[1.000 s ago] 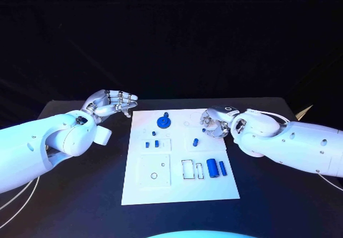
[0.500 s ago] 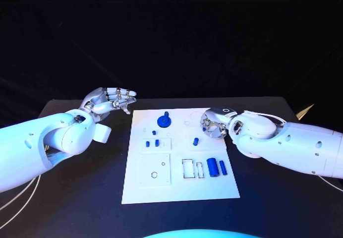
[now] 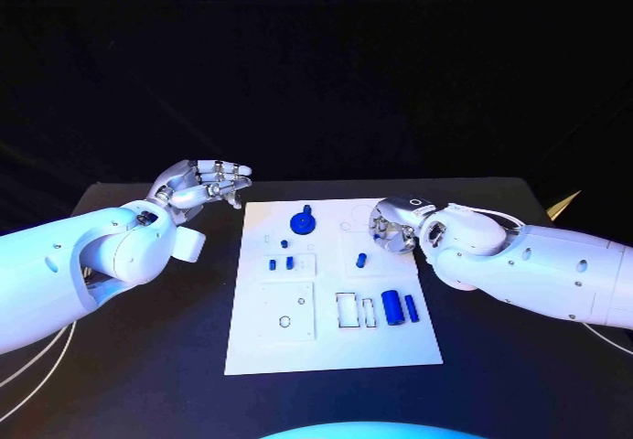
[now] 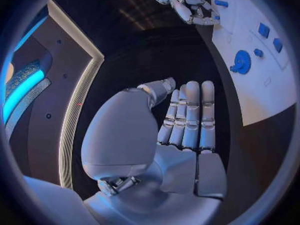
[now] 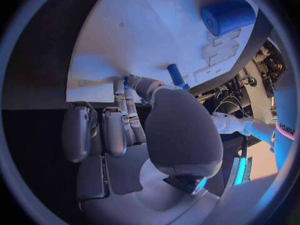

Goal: Assemble the parts on the task board

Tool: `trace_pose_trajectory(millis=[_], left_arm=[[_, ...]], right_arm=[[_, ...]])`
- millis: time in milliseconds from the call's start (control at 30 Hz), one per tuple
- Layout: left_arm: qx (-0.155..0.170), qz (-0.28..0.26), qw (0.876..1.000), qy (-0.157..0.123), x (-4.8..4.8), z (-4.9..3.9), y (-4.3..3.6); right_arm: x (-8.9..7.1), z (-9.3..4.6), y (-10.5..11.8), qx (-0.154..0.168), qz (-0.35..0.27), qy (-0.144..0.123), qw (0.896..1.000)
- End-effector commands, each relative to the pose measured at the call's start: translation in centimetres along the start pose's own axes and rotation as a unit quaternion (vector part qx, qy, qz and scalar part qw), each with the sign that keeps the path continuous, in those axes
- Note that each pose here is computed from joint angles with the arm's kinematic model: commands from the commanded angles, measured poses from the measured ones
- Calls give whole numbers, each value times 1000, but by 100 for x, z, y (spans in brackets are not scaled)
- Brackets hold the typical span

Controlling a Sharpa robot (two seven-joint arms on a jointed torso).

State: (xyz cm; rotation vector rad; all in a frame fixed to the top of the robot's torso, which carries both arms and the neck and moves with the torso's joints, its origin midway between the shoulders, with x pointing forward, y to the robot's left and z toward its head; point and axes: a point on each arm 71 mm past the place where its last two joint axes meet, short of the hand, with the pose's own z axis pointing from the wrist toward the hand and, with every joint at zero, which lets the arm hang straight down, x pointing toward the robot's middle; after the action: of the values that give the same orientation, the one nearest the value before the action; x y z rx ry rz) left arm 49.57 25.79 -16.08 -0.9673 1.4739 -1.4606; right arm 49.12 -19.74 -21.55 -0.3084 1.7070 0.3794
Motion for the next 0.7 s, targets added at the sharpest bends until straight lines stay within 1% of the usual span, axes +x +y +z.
trace_pose_trajectory(millis=[33, 567, 700], left_arm=[[8, -9, 1000, 8, 15, 4, -21], [6, -9, 1000, 4, -6, 3, -15], [6, -11, 1000, 3, -9, 3, -15]], right_arm=[[162, -13, 52, -1, -3, 27, 1000], [208, -5, 63, 11, -18, 34, 999], [204, -8, 77, 10, -19, 28, 999]])
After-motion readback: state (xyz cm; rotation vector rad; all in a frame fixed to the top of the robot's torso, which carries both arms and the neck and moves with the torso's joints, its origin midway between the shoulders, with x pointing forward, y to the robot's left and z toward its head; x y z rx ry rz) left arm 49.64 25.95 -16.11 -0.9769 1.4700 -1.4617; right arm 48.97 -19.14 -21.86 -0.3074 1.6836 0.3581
